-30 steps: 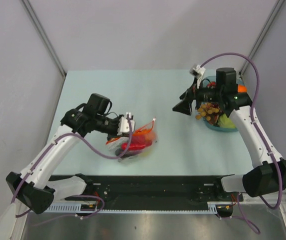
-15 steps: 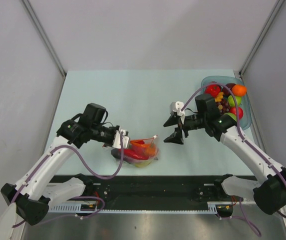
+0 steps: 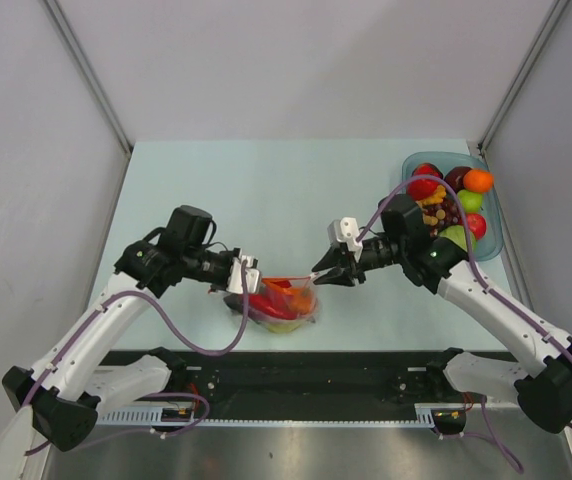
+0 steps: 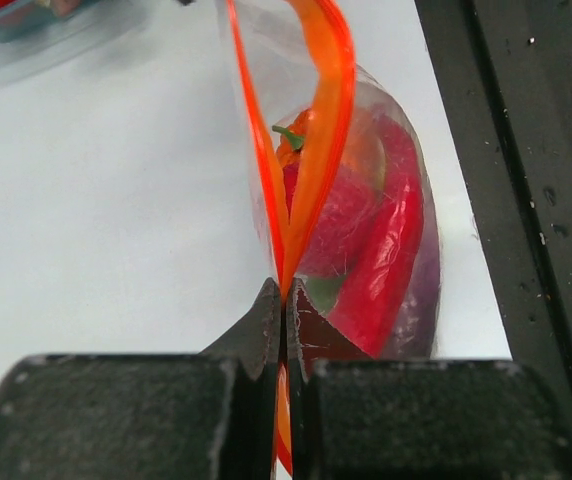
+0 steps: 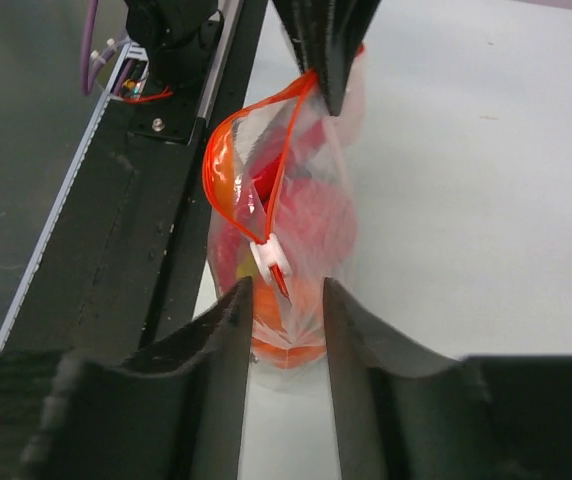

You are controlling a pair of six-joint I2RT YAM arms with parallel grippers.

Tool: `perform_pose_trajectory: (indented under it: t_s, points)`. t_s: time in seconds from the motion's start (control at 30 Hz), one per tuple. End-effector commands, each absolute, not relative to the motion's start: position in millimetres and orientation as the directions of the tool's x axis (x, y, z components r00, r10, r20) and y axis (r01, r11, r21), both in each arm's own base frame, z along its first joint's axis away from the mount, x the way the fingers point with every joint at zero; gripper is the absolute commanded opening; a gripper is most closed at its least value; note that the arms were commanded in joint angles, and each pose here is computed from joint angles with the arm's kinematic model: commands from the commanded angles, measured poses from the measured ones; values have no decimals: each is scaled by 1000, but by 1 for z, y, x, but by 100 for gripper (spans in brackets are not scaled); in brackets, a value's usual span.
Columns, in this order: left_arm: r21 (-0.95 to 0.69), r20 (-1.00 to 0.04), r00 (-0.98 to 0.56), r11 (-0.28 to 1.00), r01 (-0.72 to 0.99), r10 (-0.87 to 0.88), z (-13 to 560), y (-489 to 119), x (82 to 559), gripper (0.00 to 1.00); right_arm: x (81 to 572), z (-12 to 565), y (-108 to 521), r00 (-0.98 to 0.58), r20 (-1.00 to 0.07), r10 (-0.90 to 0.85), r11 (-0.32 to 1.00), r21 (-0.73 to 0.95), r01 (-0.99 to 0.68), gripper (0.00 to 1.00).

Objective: Place the food in the zip-top bag and seal the zipper
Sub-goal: Zip the zipper food storage bag at the center of the board.

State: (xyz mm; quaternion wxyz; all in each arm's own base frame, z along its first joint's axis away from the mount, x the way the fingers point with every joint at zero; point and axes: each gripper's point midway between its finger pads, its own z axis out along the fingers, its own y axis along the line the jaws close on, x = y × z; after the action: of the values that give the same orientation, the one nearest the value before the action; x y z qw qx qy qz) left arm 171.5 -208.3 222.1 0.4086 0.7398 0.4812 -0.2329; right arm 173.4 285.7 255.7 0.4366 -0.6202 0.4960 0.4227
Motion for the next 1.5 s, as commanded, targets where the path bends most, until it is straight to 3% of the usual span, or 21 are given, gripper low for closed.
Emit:
perform_pose_trajectory:
  t_s: [0.0,0.1,0.17,0.2,0.27,0.37,0.57,0.67,0.9,1.2,1.37,1.47]
  points:
    - [428,-759,460,-180,886,461,241,-215,171,0,171,257,288,198,-950,-240,-141,-167,-976,27]
    - [428,-764,454,-166,888,459,244,-215,169,1,176,259,288,200,-950,-241,-118,-176,-977,9]
    - [424,-770,441,-145,894,462,250,-213,169,7,177,260,287,203,-948,-246,-109,-181,-977,0]
    - [423,-775,434,-132,896,459,255,-213,167,18,179,260,287,204,-946,-250,-98,-185,-978,0]
    - [391,-822,362,-28,920,440,279,-215,172,25,179,262,286,208,-945,-250,-91,-191,-977,0]
    - [356,-873,288,110,928,394,320,-220,185,44,183,269,286,213,-948,-238,-63,-204,-977,0]
    - [205,-905,131,146,968,405,335,-249,189,55,186,278,287,218,-950,-224,-32,-217,-976,0]
    - [153,-900,77,147,977,429,322,-265,187,54,189,280,287,219,-950,-224,-15,-221,-975,0]
    - [214,-928,159,133,968,337,321,-301,193,55,194,284,291,214,-953,-215,15,-222,-975,0]
    - [243,-906,204,61,968,371,296,-322,182,53,195,288,294,220,-954,-205,26,-231,-973,0]
    - [234,-895,182,80,969,407,287,-324,190,34,194,290,294,236,-951,-200,21,-245,-969,0]
    - [229,-884,178,68,971,433,281,-321,188,17,194,289,294,241,-949,-203,18,-250,-968,0]
